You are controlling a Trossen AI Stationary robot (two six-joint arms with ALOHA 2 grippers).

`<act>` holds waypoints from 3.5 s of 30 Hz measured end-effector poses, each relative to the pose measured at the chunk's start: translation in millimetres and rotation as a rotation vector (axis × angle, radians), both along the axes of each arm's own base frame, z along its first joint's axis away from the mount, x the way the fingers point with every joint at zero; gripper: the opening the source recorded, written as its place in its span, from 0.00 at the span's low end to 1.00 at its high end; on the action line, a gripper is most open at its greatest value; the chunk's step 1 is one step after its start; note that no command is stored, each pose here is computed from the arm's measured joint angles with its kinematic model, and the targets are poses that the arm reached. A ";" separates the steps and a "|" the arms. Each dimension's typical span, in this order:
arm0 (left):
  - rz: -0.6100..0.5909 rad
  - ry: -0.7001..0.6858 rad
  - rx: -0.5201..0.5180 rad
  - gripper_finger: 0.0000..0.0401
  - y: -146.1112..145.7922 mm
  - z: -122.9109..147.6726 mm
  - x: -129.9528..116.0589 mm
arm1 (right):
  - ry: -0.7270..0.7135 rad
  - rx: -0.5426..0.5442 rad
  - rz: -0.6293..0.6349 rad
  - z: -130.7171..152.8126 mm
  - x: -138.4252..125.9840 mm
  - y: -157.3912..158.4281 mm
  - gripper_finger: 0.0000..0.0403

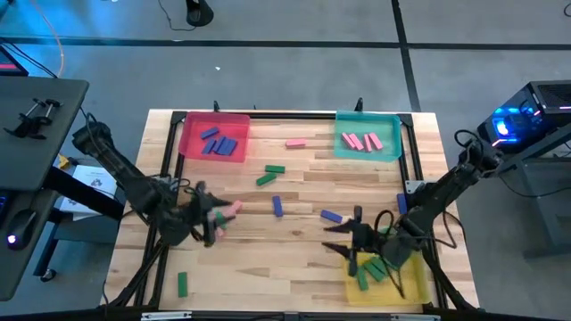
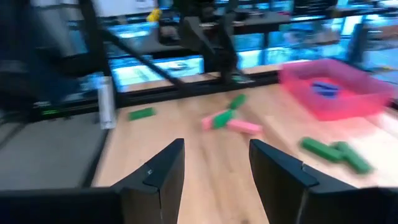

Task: Sort blocks
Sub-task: Put the green block into the yellow bin

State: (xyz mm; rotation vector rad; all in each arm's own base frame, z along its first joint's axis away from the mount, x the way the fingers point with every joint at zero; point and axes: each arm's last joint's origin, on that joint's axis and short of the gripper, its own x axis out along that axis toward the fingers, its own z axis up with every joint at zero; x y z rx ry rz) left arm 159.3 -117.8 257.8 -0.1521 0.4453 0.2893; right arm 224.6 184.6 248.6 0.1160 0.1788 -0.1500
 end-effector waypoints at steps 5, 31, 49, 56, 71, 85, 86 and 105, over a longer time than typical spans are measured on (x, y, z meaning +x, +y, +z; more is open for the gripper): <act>0.144 0.076 -0.109 0.46 15.7 -7.3 -16.6 | 0.034 0.015 -0.073 -18.0 20.1 -9.8 0.41; 0.101 0.868 -0.027 0.38 -11.1 -93.0 -5.5 | 0.098 0.054 -0.032 -44.8 38.9 -10.6 0.41; -0.199 0.872 0.160 0.61 8.0 -92.3 25.1 | 0.099 0.045 -0.030 -44.8 38.9 -10.6 0.41; -0.269 0.889 0.221 0.60 15.9 -92.1 31.5 | 0.099 0.046 -0.030 -44.8 38.9 -10.6 0.41; -0.381 0.887 0.194 0.59 19.0 -100.3 34.5 | 0.099 0.046 -0.030 -44.8 38.9 -10.6 0.41; -0.411 0.895 0.204 0.33 30.4 -107.8 37.0 | 0.099 0.046 -0.030 -44.8 38.9 -10.6 0.41; -0.417 0.897 0.206 0.30 30.6 -107.8 37.1 | 0.099 0.046 -0.031 -44.8 38.9 -10.6 0.41; -0.384 0.758 0.310 0.04 23.8 -79.4 59.2 | 0.099 0.047 -0.035 -44.8 39.8 -11.9 0.41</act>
